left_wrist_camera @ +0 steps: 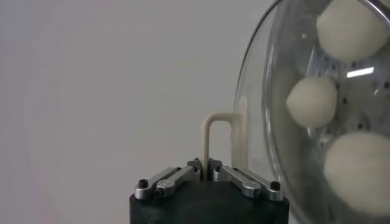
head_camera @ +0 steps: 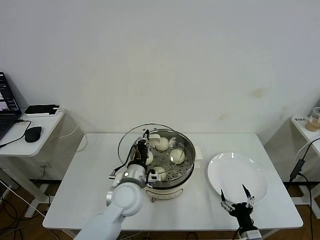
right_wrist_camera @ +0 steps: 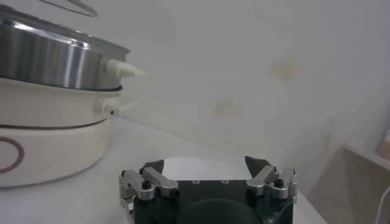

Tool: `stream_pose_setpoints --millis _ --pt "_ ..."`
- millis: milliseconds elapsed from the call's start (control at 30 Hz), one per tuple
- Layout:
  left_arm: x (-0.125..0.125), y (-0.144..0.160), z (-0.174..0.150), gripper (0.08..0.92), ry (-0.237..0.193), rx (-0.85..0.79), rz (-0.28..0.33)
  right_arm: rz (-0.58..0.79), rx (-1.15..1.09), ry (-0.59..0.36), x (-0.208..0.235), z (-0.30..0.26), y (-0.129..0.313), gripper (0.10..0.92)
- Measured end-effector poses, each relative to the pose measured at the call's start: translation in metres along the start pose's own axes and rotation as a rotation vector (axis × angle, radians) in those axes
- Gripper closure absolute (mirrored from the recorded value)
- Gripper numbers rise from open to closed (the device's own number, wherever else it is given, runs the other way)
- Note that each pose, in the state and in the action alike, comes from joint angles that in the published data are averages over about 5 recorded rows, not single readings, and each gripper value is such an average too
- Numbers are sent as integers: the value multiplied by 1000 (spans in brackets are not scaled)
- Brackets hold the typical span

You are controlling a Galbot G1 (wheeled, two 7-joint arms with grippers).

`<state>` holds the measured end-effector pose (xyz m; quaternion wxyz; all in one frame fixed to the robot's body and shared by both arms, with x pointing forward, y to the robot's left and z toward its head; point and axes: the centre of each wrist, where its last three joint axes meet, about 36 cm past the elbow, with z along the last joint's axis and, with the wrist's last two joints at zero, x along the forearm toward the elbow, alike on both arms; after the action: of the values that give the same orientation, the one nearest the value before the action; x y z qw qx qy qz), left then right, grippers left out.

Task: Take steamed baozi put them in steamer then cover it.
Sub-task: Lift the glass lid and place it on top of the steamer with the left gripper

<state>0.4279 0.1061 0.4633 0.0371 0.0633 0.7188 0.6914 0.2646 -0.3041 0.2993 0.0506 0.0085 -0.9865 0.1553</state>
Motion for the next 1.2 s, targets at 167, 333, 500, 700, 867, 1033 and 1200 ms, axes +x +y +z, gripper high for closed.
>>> stream_pose_setpoints --millis 167,333,500,700,867,1033,1200 --pt "-1 -4 -16 861 -11 6 11 -8 3 3 -1 2 3 200" --pt "-2 -7 -30 861 -24 7 15 -11 7 5 -1 3 3 200" --pt "-3 -12 -37 861 -26 5 22 -13 11 7 0 4 3 200" --pt "-4 -17 -42 861 -25 5 30 -18 11 5 0 5 5 200" --pt "-5 -21 -46 861 -26 6 33 -21 12 5 1 5 5 200" --pt "-6 -24 -47 861 -26 3 35 -21 16 6 2 6 4 200" --pt "-8 -26 -46 861 -21 2 34 -22 17 5 2 6 4 200"
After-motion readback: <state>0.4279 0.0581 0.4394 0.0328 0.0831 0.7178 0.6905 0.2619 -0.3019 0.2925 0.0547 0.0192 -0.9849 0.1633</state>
